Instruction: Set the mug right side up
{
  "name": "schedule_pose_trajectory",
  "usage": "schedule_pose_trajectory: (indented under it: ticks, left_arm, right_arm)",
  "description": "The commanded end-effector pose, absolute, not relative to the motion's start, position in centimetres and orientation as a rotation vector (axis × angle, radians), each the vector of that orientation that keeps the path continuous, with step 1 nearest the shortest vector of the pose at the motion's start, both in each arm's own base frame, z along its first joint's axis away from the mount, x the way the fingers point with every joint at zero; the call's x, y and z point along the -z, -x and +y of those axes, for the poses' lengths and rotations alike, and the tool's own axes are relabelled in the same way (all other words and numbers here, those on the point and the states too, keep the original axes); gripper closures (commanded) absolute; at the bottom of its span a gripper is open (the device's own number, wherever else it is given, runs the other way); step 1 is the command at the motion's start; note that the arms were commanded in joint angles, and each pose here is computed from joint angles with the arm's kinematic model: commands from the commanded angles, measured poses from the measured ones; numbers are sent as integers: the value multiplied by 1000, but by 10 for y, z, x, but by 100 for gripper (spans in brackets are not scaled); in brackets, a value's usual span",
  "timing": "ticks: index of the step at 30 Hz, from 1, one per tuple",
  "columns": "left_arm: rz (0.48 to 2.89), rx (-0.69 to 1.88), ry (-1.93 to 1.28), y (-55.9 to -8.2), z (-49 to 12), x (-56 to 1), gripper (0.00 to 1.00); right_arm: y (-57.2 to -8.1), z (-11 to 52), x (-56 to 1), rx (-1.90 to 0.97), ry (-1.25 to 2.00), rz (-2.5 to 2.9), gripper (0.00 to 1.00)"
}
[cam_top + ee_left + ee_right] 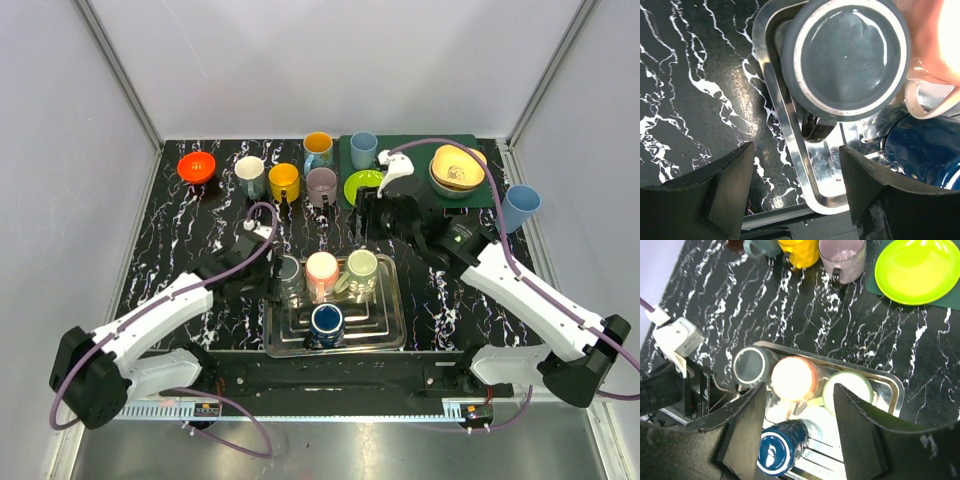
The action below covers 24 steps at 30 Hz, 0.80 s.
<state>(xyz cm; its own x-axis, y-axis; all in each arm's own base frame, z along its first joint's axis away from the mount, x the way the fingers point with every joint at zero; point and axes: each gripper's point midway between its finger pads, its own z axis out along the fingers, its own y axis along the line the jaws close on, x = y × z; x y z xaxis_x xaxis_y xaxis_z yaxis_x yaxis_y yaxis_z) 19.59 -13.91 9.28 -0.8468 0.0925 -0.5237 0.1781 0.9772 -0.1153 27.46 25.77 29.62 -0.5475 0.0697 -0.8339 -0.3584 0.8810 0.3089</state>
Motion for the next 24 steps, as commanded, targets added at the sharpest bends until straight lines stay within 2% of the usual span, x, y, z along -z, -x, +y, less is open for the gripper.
schedule_pose_trajectory:
  ticks: [1,8,11,18,24]
  left_arm:
    - [2555,275,-301,-210,-158,-102,30]
    - [2555,281,-370,-225,-171,-101,31]
    - [2585,288,-398,-227,-178,-93,35]
    - [2634,281,-409,-227,-180,-78,46]
    - [2650,272,-413,-226,-179,-73,65]
  right_arm:
    - [-267,245,-286,-529,183,2099,38]
    - [-263,243,-287,-544,200,2084,38]
    - [-261,244,-284,-546,208,2089,37]
    - [-263,241,-285,-530,212,2083,37]
    - [-263,242,-285,-529,217,2083,37]
